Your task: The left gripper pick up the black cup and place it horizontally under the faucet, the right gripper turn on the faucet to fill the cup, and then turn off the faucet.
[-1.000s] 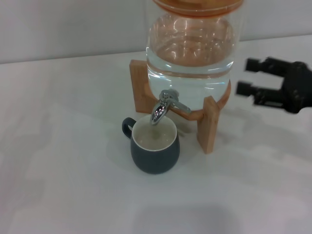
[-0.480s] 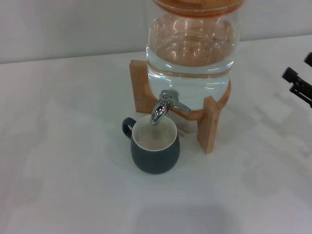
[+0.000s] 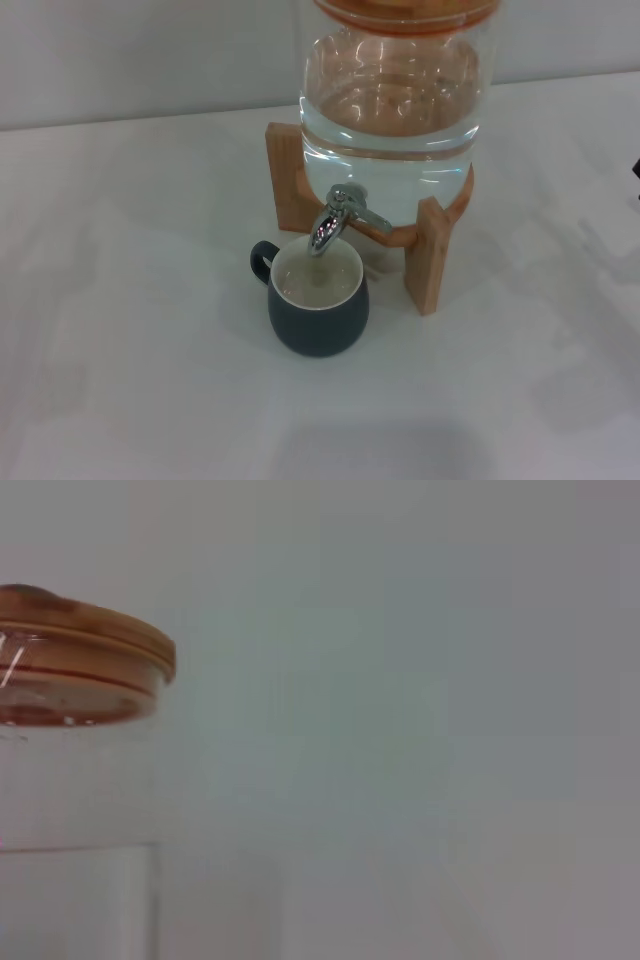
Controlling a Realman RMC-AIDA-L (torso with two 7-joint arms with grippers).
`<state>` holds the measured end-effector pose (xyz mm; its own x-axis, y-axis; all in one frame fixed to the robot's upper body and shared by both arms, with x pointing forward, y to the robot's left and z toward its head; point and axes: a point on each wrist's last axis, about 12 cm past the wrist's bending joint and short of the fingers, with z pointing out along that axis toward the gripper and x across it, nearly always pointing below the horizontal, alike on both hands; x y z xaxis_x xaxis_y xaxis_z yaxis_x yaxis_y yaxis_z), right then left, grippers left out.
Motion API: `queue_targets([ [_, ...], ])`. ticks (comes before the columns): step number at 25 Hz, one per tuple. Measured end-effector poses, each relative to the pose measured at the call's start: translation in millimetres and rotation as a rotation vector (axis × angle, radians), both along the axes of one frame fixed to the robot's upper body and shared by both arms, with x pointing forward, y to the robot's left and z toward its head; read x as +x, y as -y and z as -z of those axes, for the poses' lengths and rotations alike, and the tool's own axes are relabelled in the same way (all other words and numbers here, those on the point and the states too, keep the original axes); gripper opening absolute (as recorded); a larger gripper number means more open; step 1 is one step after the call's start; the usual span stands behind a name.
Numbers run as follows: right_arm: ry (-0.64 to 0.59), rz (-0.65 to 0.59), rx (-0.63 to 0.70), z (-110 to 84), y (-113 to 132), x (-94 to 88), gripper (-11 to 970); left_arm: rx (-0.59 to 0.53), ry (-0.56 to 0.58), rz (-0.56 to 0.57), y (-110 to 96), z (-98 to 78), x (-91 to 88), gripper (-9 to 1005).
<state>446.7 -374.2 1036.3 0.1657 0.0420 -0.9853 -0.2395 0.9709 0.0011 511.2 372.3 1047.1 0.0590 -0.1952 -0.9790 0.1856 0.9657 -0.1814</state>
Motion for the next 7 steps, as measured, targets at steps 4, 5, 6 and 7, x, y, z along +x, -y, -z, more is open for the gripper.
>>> queue_targets([
  [4,-0.008,0.009,0.008,2.5,-1.1,-1.5,795,0.011,0.002,0.003,1.3,0.1,0.3,554],
  [5,-0.014,0.011,0.009,3.3,-1.4,-1.1,795,0.014,0.005,-0.001,1.7,0.3,0.2,554],
  [6,-0.018,0.012,0.010,3.9,-1.6,-0.6,795,0.020,0.007,-0.006,2.3,0.7,0.0,554],
  [7,-0.019,0.012,0.010,4.0,-1.9,-0.3,795,0.024,0.008,-0.011,2.7,1.1,-0.2,554],
])
